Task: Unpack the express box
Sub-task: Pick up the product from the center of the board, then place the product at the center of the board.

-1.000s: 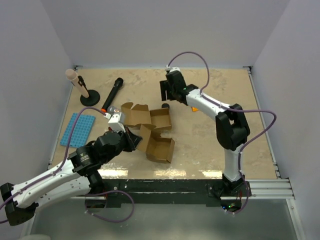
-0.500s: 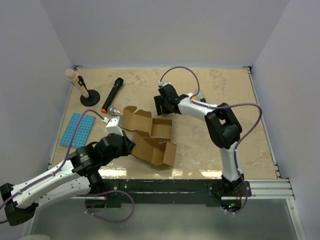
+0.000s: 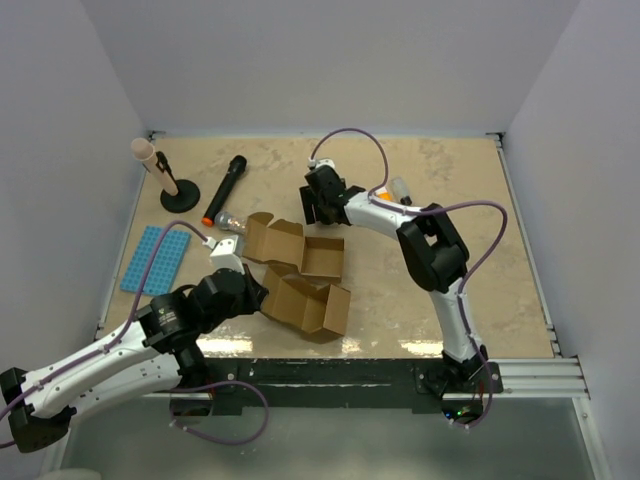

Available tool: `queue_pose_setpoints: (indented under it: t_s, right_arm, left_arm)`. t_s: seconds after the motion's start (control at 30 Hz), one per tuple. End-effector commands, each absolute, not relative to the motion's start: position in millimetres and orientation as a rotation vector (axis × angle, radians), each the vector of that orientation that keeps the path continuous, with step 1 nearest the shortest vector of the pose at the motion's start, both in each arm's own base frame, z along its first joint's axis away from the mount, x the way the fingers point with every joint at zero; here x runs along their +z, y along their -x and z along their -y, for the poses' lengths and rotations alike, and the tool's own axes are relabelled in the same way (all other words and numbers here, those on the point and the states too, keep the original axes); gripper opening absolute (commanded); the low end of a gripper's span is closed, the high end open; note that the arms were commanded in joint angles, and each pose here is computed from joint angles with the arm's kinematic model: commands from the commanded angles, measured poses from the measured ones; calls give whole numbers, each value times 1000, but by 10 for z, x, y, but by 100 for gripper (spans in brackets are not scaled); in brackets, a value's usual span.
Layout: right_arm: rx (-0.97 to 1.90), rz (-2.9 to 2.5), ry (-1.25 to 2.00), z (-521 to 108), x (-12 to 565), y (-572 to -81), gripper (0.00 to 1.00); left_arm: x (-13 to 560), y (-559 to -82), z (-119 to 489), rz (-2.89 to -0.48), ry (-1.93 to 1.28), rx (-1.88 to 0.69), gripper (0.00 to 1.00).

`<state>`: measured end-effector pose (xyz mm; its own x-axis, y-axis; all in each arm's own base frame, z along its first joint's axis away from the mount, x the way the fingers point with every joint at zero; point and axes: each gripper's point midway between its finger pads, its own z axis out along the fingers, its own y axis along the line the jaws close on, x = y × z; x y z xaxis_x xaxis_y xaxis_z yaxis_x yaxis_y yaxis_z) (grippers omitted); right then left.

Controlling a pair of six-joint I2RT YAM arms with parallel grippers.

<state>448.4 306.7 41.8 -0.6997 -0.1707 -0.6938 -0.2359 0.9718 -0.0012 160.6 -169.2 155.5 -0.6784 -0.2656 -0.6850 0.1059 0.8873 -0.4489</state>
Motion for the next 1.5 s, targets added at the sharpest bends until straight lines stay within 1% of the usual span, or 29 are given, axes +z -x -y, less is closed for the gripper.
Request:
queue_pose_setpoints:
  t_s: [0.0, 0.1, 0.2, 0.23, 0.43, 0.57, 0.6, 0.67, 0.73, 0.77, 0.8, 0.87, 1.17, 1.27, 1.47]
  right_arm:
    - [56, -2345, 271, -3041, 444, -4615, 73]
    - [45, -2362, 271, -3017, 380, -4586, 67]
    - [42, -2360, 257, -2978, 381, -4562, 55]
    - [43, -2348, 247, -2966, 412, -4576, 50]
    - [49, -2274, 187, -2804, 846, -4590, 37]
    - [1, -2251, 137, -2536, 1108, -4601, 36]
    - [-8, -2259, 122, -2431, 1100, -4570, 36]
    - [-9, -2233, 55, -2177, 1268, -4603, 36]
    - [-47, -2258, -4, -1851, 1184, -4586, 36]
    - [-41, -2250, -30, -1756, 1255, -4576, 36]
    - [-60, -2270, -41, -1646, 1168, -4519, 36]
    - [-72, -2260, -88, -1465, 1216, -4503, 36]
    - [-130, -2354, -156, -1174, 823, -4250, 37]
    - [-164, -2387, -169, -1089, 680, -4205, 39]
    - [-198, -2452, -190, -941, 408, -4097, 41]
  left_arm:
    - [1541, -1600, 1704, -2240, 107, -600, 0]
    - [1547, -1607, 1706, -2235, 101, -599, 0]
    - [1554, -1615, 1710, -2230, 90, -596, 0]
    - [1563, -1620, 1710, -2226, 88, -596, 0]
    - [1666, -1674, 1742, -2190, 58, -598, 0]
    - [1739, -1718, 1782, -2170, 27, -592, 0]
    - [1750, -1734, 1798, -2166, 11, -586, 0]
    - [1776, -1749, 1825, -2160, 0, -589, 0]
    - [1781, -1763, 1874, -2153, -22, -598, 0]
    - [1779, -1769, 1888, -2149, -31, -600, 0]
    - [1763, -1782, 1906, -2149, -34, -598, 0]
    - [1751, -1791, 1922, -2149, -36, -601, 0]
    - [1804, -1867, 2009, -2125, -72, -592, 0]
    - [1806, -1873, 2015, -2121, -73, -592, 0]
    - [1774, -1890, 1999, -2119, -73, -574, 0]
